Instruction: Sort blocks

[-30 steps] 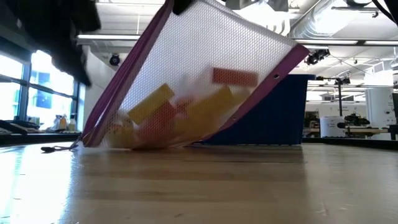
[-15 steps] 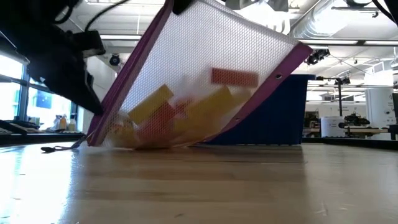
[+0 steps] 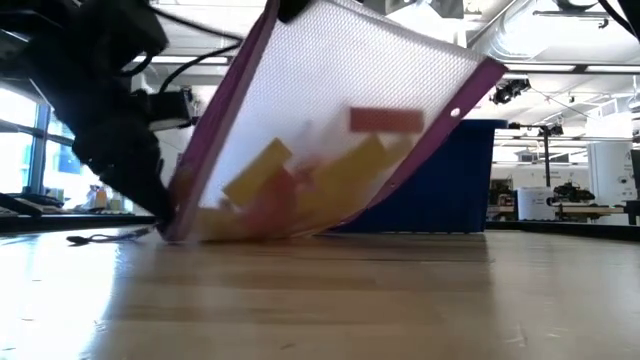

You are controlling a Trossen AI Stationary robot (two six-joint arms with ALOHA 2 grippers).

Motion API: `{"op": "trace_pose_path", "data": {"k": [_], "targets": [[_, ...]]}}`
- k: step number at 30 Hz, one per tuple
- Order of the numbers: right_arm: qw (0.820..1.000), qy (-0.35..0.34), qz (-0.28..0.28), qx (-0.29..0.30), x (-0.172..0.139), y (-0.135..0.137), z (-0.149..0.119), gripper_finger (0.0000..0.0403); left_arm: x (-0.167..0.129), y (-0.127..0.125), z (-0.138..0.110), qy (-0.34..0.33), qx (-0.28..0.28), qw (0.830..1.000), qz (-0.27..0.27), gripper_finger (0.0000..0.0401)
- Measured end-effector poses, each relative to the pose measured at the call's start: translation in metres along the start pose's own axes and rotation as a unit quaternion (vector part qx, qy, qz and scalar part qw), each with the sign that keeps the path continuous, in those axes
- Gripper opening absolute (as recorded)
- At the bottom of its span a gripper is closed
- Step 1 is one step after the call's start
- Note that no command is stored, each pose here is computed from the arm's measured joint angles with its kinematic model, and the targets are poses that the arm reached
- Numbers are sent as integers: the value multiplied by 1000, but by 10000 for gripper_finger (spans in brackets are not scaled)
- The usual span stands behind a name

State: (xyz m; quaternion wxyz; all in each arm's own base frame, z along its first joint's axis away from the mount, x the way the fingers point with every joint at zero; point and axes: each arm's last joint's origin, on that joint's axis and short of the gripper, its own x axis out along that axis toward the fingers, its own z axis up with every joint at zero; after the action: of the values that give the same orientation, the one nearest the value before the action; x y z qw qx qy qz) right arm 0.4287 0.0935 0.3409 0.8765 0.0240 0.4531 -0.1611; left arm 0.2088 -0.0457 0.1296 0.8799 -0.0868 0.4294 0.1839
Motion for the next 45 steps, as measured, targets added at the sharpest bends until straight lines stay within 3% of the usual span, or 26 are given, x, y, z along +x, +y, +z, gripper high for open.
{"op": "trace_pose_path", "data": {"k": [3, 9, 18, 21, 25, 30, 35, 40, 45], "targets": [[1000, 2, 4, 0, 0, 0, 0, 0, 0, -4, 5, -24, 7, 999, -21, 153], [1000, 3, 13, -7, 0, 1, 0, 0, 1, 2, 9, -39, -12, 999, 7, 122], [1000, -15, 21, -5, 0, 3, 4, 0, 11, 6, 19, -63, -29, 998, 0, 58], [1000, -15, 20, -5, 0, 2, 4, 0, 16, 4, 23, -48, -46, 998, -21, 14], [1000, -3, 13, -5, 0, 1, 1, 0, 7, -2, 30, -23, -48, 998, -24, 3], [1000, 17, 1, 1, -3, -2, -2, 0, -34, -8, 51, -10, 15, 999, -26, 0], [1000, -22, -11, 8, -21, -7, 9, 0, -96, 1, 86, -28, 72, 997, 5, 0], [998, -60, -19, 21, -33, -23, 18, 0, -160, 21, 122, -58, 87, 994, 36, 0], [998, -41, -39, 21, -21, -34, 17, 0, -197, 37, 144, -49, 83, 994, 55, 0]]}}
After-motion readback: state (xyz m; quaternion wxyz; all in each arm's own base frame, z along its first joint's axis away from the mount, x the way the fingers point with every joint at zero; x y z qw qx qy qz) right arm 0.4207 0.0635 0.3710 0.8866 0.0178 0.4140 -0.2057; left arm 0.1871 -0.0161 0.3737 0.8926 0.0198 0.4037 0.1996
